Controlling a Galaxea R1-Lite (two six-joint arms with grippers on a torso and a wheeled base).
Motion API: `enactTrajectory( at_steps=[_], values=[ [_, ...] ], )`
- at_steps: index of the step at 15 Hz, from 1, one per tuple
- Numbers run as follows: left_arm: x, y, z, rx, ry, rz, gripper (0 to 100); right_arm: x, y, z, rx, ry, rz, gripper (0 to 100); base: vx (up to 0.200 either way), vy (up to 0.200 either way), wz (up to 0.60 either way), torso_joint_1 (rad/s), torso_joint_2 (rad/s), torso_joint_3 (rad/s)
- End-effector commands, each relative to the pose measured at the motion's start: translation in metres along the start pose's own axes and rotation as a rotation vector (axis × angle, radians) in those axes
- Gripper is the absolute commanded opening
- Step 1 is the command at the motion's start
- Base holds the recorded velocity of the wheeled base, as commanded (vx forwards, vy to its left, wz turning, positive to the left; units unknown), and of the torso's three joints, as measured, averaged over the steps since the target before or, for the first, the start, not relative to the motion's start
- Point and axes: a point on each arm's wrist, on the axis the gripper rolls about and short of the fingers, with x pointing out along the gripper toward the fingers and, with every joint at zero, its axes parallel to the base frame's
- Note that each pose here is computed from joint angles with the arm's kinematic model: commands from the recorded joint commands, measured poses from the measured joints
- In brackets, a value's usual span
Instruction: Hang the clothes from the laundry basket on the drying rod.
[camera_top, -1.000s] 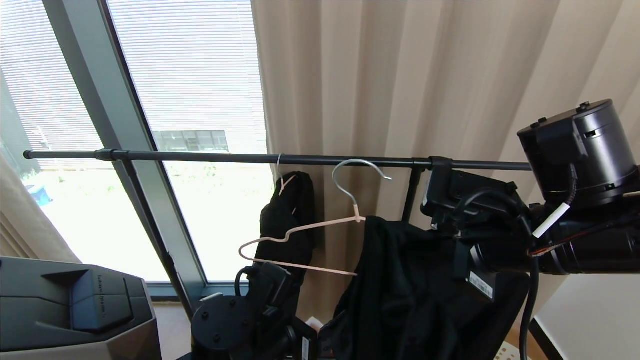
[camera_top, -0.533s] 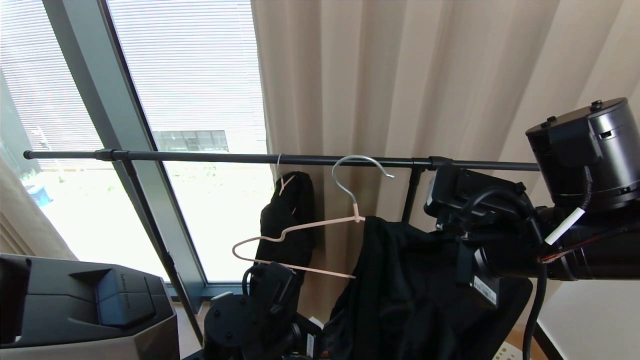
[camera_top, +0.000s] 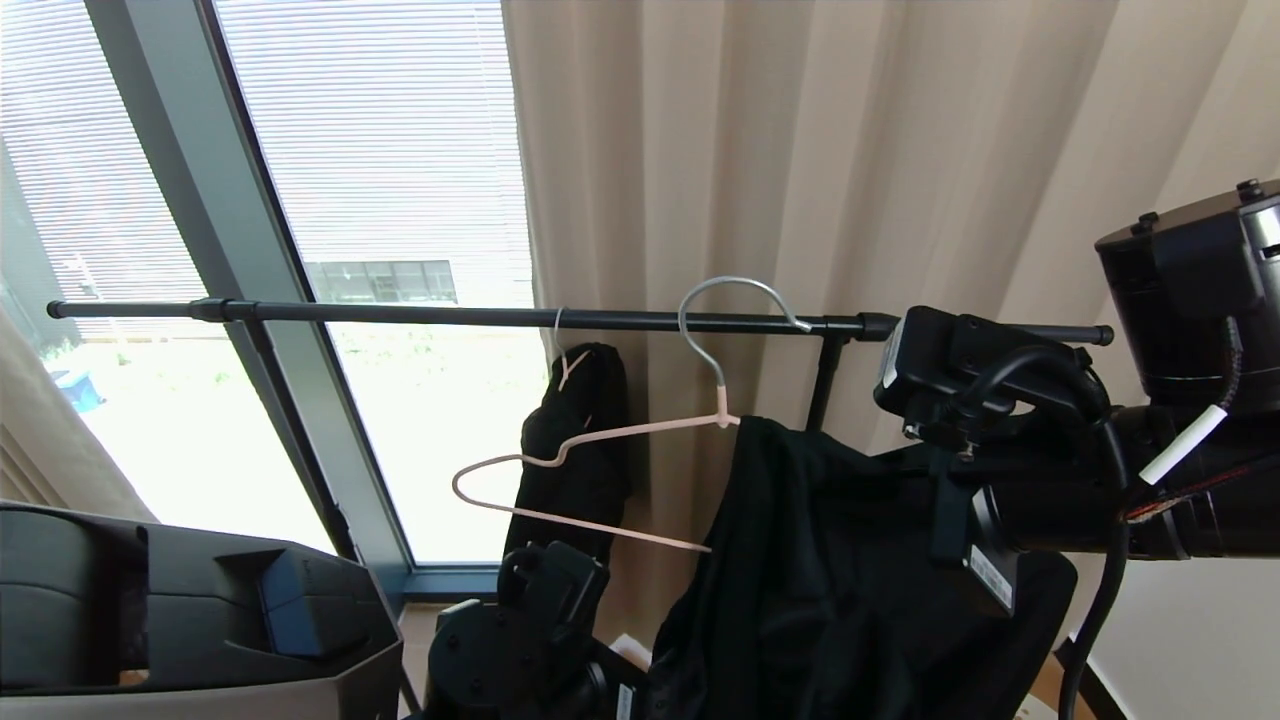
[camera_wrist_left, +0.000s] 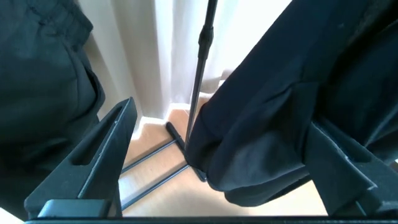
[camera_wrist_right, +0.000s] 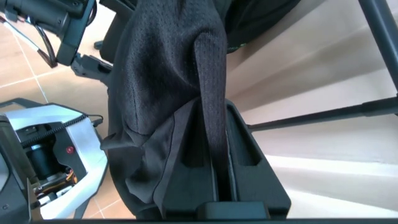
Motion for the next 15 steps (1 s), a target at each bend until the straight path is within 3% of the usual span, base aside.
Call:
enactTrajectory(
  at_steps=[1,6,12,15],
  values=[
    [0.001,0.000,-0.004,0.008,0.014,0.010,0,0.000,0.000,-0.001,0.002,0.004,-0.002,0,0.000,0.000,0.00,0.000,0.00,0.000],
    [-0.009,0.014,0.002,0.066,0.007,0.057,0,0.003,-0.012,-0.021,0.051,0.022,-0.056,0,0.000,0.000,0.00,0.000,0.00,0.000],
    [-0.008,0.039,0.014,0.066,-0.033,0.143,0,-0.002,-0.017,-0.057,0.115,-0.014,-0.009,0,0.000,0.000,0.00,0.000,0.00,0.000],
    [-0.010,0.044,0.020,0.063,-0.053,0.159,0,-0.005,-0.020,-0.065,0.135,-0.007,-0.014,0,0.000,0.000,0.00,0.000,0.00,0.000]
  ],
)
